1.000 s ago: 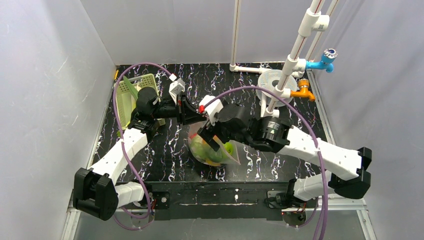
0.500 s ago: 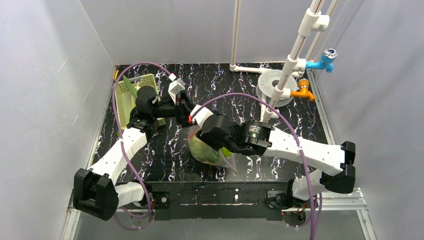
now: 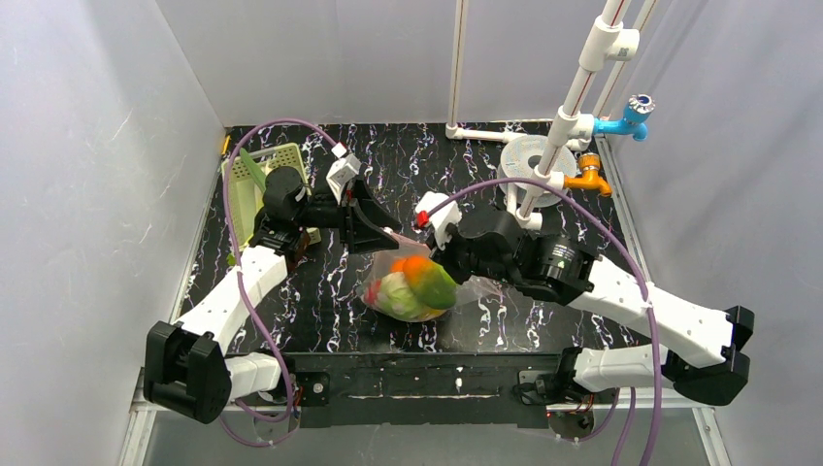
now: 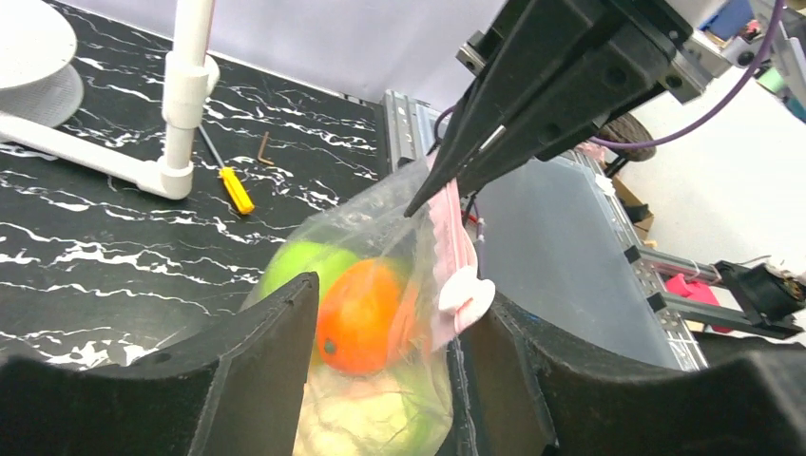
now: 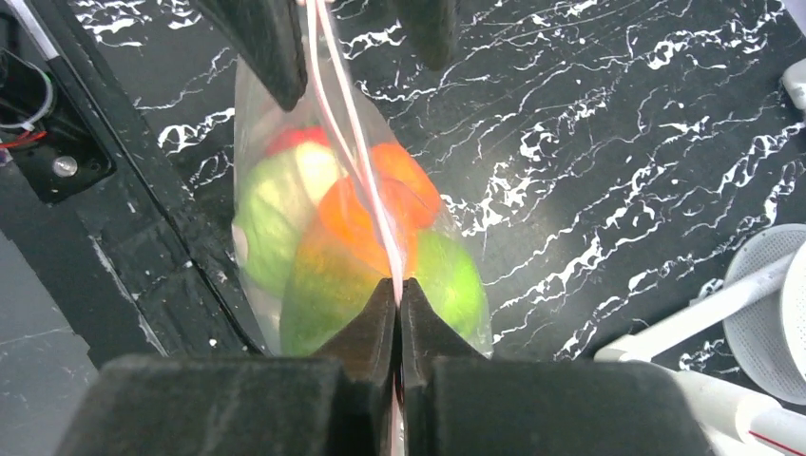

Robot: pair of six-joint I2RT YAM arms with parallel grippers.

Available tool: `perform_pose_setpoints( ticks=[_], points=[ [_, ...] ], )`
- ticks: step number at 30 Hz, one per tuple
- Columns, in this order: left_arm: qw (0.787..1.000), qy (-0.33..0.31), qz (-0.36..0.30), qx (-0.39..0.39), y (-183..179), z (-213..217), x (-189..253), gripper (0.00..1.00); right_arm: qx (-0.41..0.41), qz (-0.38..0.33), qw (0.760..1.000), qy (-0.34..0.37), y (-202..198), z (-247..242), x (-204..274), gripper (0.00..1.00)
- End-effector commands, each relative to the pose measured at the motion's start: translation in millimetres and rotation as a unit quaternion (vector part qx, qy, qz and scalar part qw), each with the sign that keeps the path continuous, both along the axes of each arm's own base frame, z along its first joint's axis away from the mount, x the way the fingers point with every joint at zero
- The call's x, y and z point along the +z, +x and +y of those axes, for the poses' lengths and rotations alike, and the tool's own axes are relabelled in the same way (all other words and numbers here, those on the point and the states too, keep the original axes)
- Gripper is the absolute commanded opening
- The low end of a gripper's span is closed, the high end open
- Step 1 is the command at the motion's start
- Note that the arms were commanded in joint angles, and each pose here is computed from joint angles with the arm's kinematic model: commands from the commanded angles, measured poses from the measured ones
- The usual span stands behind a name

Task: Place the food in the zip-top bag and seal the zipper
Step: Adjust the zipper food storage bag at the center of the board.

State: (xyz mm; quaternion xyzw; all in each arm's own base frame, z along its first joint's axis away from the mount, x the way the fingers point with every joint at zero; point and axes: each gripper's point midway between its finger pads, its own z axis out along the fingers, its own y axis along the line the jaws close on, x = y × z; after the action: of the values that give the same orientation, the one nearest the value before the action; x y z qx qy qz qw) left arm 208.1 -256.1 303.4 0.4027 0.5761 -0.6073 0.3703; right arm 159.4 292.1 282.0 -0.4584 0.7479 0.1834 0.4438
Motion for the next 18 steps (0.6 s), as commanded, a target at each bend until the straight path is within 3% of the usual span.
perform_pose_setpoints(
  ticks=[1,18],
  points=[
    [0.998,-0.005,-0.02,-0.053,-17,-3,11,0.55,0.033,0.01,0.997,0.065,-2,16,20,0.01],
    [0.999,-0.008,-0.027,-0.037,-15,-5,8,0.62,0.036,0.072,0.985,0.151,1,-9,24,0.01]
  ],
)
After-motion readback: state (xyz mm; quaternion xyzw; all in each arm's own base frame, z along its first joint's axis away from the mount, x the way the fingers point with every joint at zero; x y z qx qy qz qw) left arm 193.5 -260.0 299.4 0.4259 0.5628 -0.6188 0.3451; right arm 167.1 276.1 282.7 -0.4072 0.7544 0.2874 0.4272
